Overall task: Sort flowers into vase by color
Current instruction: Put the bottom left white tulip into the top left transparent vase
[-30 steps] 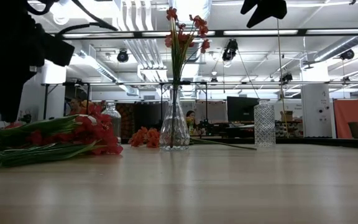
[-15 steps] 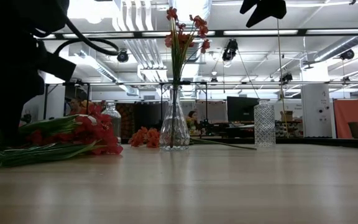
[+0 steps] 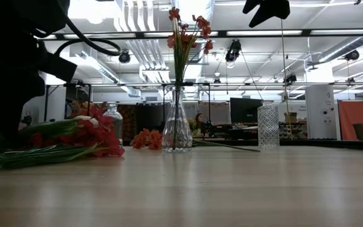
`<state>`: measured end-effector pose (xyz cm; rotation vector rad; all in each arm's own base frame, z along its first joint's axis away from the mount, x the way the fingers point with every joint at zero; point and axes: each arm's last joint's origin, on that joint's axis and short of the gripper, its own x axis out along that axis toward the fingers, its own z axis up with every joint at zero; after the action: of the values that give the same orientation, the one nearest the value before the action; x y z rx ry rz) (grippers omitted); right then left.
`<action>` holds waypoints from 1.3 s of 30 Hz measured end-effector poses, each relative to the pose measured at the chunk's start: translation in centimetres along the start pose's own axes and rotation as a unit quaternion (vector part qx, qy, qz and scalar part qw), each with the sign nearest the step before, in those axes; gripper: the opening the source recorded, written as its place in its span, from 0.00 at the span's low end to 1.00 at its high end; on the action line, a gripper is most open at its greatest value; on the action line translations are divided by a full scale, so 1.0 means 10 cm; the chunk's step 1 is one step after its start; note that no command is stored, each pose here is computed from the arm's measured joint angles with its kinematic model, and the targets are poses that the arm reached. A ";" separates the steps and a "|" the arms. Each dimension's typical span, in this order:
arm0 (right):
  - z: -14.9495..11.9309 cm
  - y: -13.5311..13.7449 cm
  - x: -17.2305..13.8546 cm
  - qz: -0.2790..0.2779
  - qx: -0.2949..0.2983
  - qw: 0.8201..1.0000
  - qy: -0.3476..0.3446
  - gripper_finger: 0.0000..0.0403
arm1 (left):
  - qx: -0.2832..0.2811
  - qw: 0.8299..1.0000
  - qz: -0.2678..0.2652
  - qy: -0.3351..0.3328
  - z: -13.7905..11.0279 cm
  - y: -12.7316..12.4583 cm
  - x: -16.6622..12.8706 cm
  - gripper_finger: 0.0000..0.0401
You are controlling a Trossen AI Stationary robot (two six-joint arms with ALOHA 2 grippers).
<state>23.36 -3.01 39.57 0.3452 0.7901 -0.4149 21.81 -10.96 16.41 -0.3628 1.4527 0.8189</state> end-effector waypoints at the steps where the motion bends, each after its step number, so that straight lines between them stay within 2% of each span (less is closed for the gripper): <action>1: 0.00 0.00 0.00 0.000 0.000 1.000 0.000 0.61 | 0.000 1.000 0.000 0.000 0.00 0.00 0.00 0.07; 6: 0.00 0.00 0.00 0.000 0.000 1.000 0.000 0.61 | 0.003 1.000 -0.001 0.000 0.00 0.00 -0.01 0.02; 14: 0.00 0.00 0.00 0.000 -0.005 1.000 0.000 0.61 | 0.005 0.999 -0.030 -0.015 0.00 0.12 -0.23 0.00; 20: -0.02 0.00 0.03 -0.002 -0.012 1.000 0.005 0.61 | -0.002 0.992 -0.091 -0.084 -0.03 0.30 -0.54 0.00; 26: -0.07 0.04 0.09 0.000 -0.024 1.000 0.012 0.61 | -0.018 0.971 -0.138 -0.194 -0.05 0.55 -0.83 0.00; 29: -0.09 0.09 0.10 0.002 -0.034 0.999 0.004 0.61 | -0.017 0.949 -0.171 -0.263 -0.02 0.64 -0.97 0.00; 31: -0.10 0.12 0.10 0.002 -0.045 0.999 0.002 0.61 | -0.007 0.926 -0.203 -0.319 0.02 0.67 -1.09 0.00; 35: -0.12 0.18 0.09 -0.015 -0.061 0.998 -0.014 0.61 | 0.039 0.852 -0.272 -0.446 0.10 0.65 -1.42 0.00; 37: -0.14 0.21 0.10 -0.025 -0.069 0.997 -0.017 0.61 | 0.073 0.820 -0.283 -0.493 0.13 0.66 -1.55 0.00; 39: -0.18 0.23 0.10 -0.030 -0.076 0.996 -0.017 0.61 | 0.101 0.795 -0.274 -0.532 0.14 0.70 -1.65 0.00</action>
<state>24.07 -0.43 37.98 0.1717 0.7946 -0.4120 19.45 -9.68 34.15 -0.0885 0.3090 0.2572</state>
